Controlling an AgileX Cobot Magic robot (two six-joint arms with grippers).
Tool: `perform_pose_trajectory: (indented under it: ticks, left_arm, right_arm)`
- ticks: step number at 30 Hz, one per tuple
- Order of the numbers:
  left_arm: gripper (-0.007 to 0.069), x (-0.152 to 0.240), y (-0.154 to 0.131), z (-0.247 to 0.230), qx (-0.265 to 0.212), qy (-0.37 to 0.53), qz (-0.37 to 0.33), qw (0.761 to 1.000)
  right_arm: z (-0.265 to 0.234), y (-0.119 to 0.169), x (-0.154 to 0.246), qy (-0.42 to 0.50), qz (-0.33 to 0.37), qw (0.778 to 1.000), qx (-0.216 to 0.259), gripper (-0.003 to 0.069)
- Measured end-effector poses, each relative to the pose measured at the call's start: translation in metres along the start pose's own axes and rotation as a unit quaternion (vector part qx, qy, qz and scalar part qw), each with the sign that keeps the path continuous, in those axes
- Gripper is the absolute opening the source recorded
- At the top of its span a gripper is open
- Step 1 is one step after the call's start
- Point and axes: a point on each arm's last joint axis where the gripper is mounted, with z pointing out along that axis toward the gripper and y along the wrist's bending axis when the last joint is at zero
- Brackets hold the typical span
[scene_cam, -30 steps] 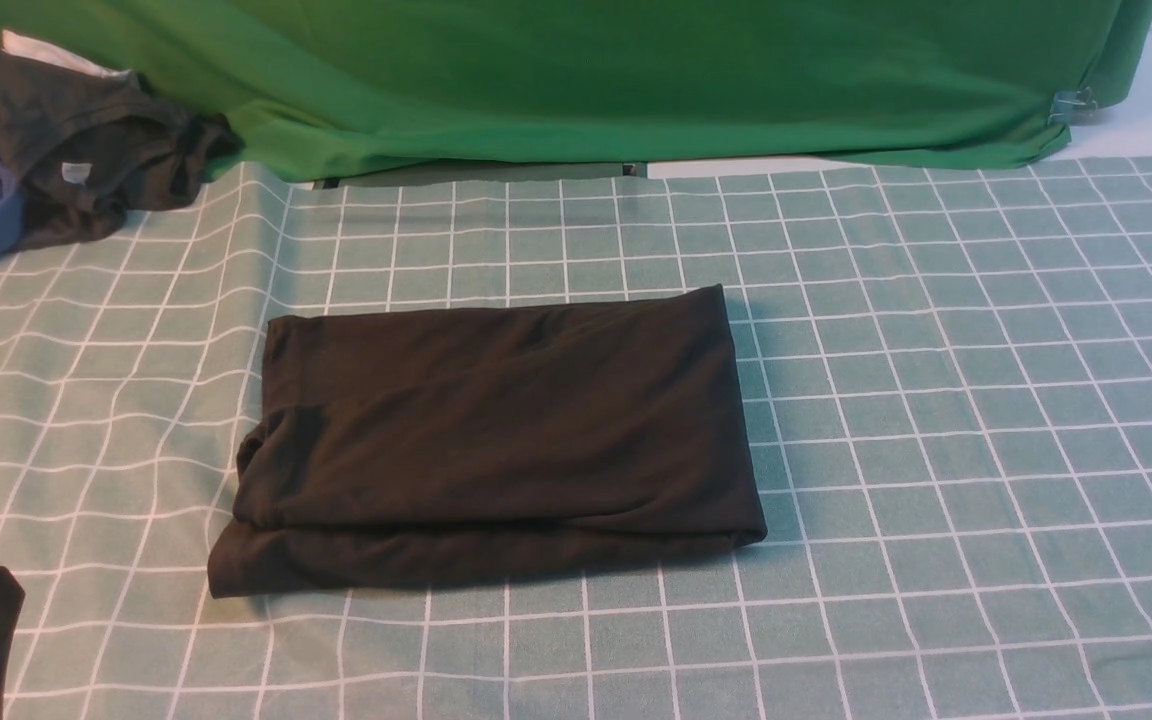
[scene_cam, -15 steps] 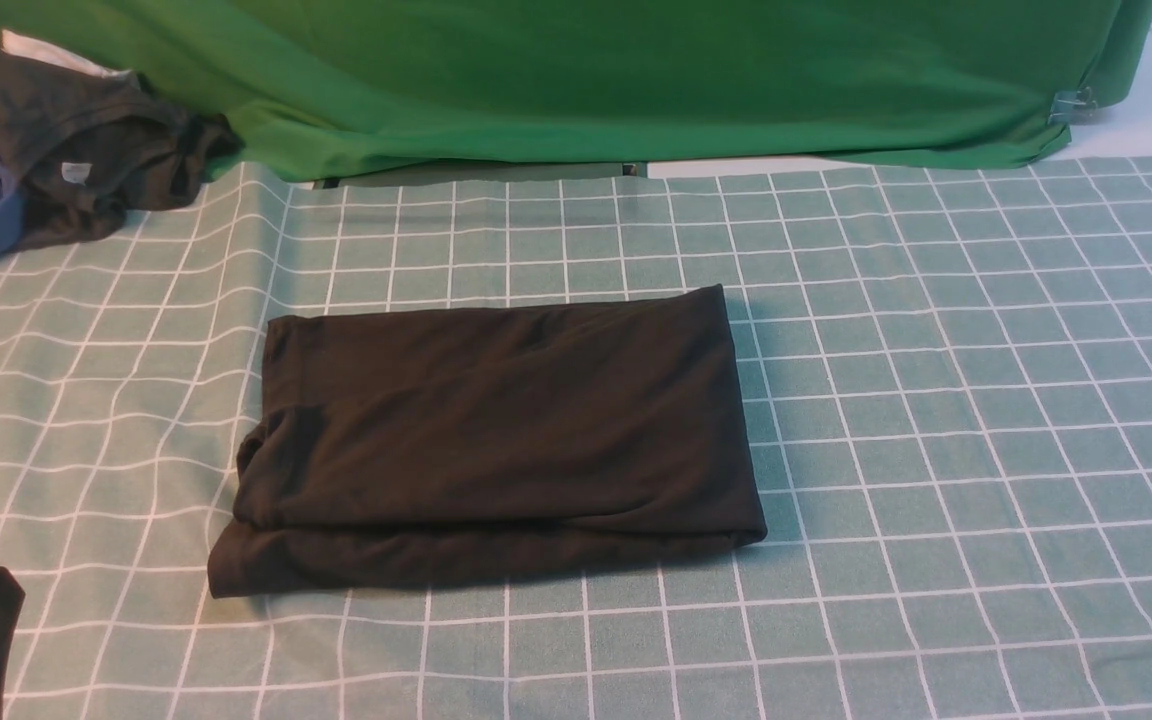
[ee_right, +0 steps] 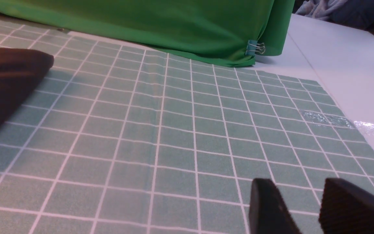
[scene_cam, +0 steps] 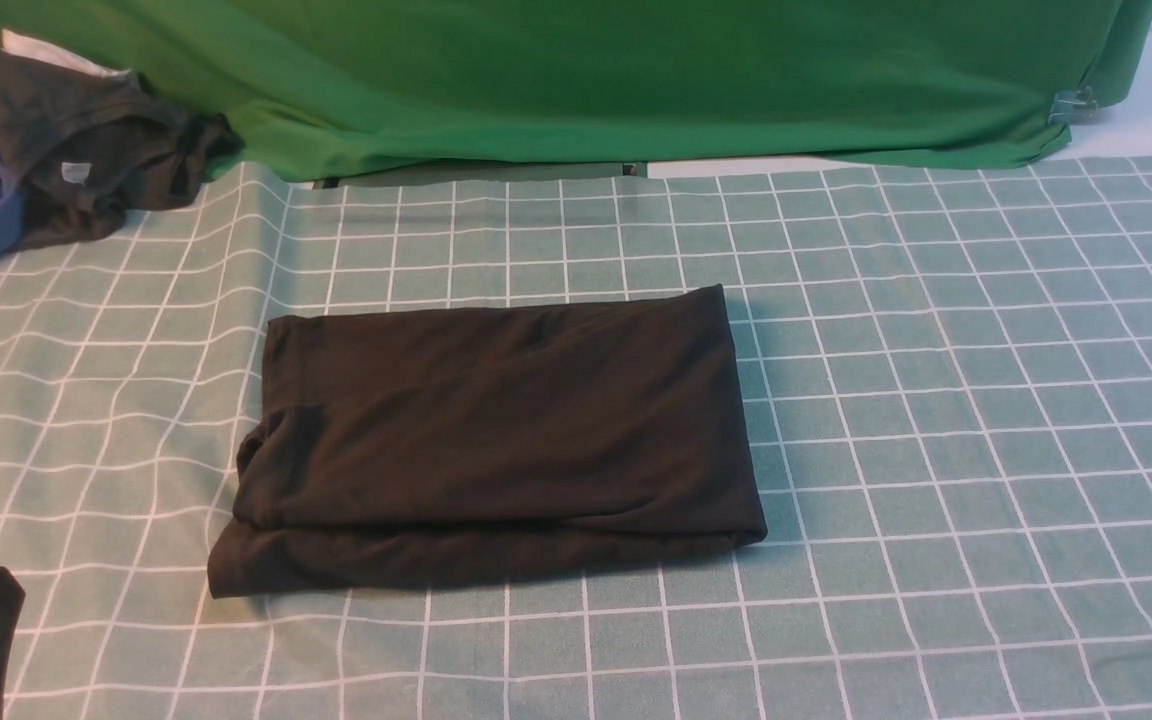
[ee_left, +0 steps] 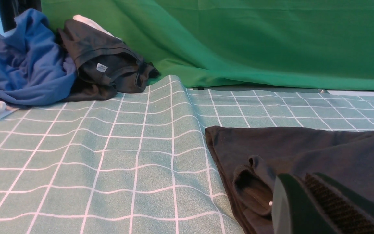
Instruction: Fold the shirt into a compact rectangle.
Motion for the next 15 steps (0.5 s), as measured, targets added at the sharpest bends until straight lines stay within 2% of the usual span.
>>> perform_pose_trajectory:
  ticks: [15]
  left_arm:
    - [0.0015,0.0000,0.0000,0.0000,0.000,0.000,0.000,1.000]
  right_arm:
    - [0.0000,0.0000,0.0000,0.000,0.002,1.000,0.000,0.0239]
